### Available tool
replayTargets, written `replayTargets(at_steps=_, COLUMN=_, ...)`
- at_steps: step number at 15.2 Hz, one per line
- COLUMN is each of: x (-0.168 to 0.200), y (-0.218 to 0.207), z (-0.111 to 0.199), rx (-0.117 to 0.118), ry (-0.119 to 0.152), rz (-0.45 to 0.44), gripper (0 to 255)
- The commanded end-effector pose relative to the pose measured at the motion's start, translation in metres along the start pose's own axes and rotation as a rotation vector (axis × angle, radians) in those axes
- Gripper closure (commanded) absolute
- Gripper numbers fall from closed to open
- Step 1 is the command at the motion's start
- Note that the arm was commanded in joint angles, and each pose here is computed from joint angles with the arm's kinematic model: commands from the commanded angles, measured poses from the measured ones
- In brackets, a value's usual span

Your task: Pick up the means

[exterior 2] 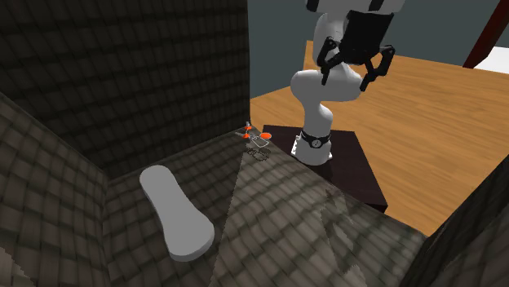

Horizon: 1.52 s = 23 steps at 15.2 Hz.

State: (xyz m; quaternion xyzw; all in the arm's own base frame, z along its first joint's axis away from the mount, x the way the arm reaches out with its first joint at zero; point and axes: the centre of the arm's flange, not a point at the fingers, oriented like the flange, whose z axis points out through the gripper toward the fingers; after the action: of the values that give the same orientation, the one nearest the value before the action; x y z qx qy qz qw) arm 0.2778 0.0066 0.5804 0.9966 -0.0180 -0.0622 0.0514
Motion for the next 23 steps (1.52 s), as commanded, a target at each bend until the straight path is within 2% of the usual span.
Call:
replayTargets(at_steps=1, x=0.0, y=0.0, z=0.0, rx=0.0, ry=0.0, rz=0.0, gripper=0)
replayTargets(at_steps=12, x=0.067, y=0.127, z=0.022, rx=0.022, ry=0.05, rz=-0.258, gripper=0)
replayTargets(at_steps=23, x=0.165, y=0.232, z=0.043, rx=0.044, ry=0.1, rz=-0.516, gripper=0)
